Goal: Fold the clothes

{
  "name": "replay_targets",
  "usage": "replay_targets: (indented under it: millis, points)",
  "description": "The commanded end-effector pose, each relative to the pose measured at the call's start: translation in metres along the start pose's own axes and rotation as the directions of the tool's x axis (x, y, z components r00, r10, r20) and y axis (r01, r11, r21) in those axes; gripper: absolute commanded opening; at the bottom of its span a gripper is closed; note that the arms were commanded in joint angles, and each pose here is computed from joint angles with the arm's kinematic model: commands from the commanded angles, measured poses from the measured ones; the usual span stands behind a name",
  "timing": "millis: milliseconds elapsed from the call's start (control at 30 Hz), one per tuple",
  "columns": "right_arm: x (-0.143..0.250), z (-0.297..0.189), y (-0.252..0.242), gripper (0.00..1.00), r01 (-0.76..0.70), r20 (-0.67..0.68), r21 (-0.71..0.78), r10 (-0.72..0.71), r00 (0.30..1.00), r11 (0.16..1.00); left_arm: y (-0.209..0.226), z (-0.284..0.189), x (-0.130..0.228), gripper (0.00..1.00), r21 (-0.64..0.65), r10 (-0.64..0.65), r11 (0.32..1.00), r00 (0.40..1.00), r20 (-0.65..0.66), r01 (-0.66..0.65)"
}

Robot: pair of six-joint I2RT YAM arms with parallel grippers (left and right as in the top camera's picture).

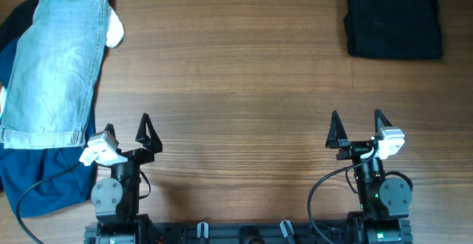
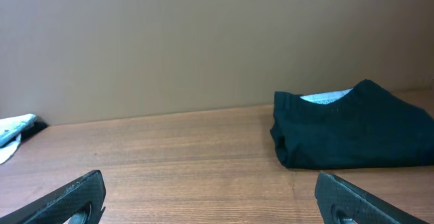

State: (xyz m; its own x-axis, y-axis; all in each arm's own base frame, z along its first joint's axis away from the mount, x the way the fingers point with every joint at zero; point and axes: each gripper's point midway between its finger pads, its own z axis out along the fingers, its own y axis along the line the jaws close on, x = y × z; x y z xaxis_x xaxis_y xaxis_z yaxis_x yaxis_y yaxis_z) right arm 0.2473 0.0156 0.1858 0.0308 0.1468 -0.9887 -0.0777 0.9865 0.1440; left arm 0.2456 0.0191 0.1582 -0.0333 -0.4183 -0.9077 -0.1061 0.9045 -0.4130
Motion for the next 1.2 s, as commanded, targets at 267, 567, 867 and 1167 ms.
replay_targets:
  millis: [267, 567, 867, 1167]
  points:
    - [0.000, 0.000, 0.003, 1.00, -0.013, 0.001, -0.018, 0.013, 1.000, 1.000, -0.002, 0.000, 0.002, 1.00, 0.016, 0.010, 1.000, 1.000, -0.006, -0.009]
    - [-0.039, -0.003, 0.009, 1.00, 0.000, 0.158, -0.043, 0.007, 0.987, 0.999, -0.007, 0.000, -0.007, 1.00, 0.032, 0.008, 0.999, 0.999, 0.032, -0.009]
    - [-0.047, -0.004, 0.010, 1.00, 0.002, 0.177, -0.046, 0.006, 0.984, 0.999, -0.012, -0.001, -0.018, 1.00, 0.056, -0.029, 0.998, 0.997, 0.075, 0.025]
    - [-0.074, -0.008, 0.021, 1.00, 0.065, 0.222, -0.077, -0.046, 0.974, 0.995, -0.015, -0.005, -0.029, 1.00, 0.039, -0.042, 0.998, 0.997, 0.058, 0.040]
